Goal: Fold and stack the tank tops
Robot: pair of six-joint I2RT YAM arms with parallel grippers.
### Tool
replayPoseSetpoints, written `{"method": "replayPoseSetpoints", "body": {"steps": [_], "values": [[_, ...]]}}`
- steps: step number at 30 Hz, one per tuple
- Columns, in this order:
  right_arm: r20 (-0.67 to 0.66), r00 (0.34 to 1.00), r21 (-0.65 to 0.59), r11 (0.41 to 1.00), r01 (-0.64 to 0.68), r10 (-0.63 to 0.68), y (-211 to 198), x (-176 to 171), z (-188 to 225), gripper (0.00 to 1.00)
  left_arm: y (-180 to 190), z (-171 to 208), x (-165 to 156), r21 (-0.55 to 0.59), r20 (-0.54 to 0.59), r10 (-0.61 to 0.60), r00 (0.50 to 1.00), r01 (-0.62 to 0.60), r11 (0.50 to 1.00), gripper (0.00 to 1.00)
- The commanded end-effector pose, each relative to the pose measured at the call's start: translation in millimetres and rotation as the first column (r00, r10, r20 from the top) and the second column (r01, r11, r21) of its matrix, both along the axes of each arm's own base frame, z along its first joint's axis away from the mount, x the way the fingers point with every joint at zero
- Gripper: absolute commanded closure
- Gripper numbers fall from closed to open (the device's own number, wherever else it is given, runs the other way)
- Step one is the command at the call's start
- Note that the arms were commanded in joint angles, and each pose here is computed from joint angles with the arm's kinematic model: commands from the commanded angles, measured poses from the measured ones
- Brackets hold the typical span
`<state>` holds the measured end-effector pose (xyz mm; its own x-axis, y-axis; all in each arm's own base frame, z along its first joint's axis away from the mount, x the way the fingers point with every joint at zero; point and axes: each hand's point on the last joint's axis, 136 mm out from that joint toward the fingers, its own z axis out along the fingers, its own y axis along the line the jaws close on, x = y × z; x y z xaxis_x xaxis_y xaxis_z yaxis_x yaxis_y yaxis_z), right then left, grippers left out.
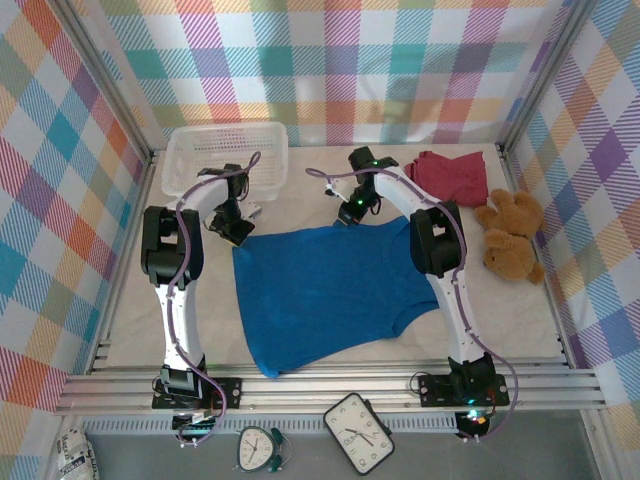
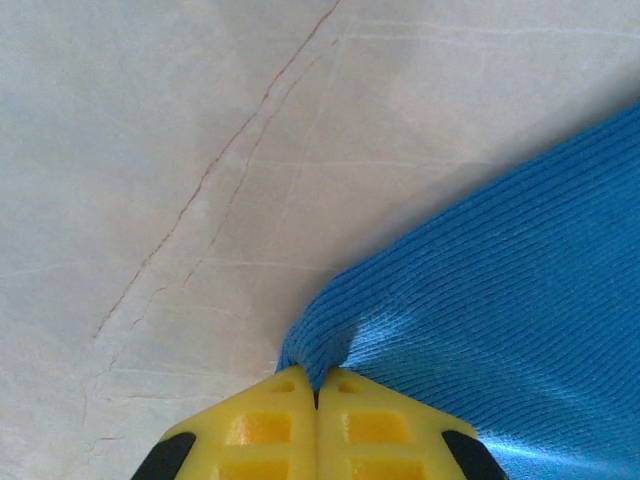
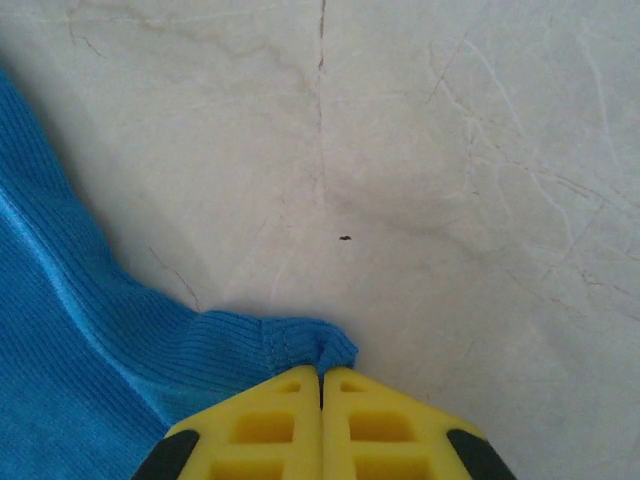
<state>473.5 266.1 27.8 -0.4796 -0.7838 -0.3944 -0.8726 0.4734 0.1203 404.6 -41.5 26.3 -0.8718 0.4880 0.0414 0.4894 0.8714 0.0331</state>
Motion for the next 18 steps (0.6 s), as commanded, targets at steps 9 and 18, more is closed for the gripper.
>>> {"method": "replayPoseSetpoints", "body": {"steps": [9,18], "values": [[0.179,0.984,0.092,0.996,-0.013,-0.004,-3,-4,60,1.0,1,47,-17,0.071,0.079,-0.017,0.997,0.011,0.997,1.0],[0.235,0.972,0.127,0.992,-0.023,-0.008,-10,-26,78,0.99,-7,54,-39,0.123,0.077,-0.05,0.996,0.04,0.992,1.0]]}}
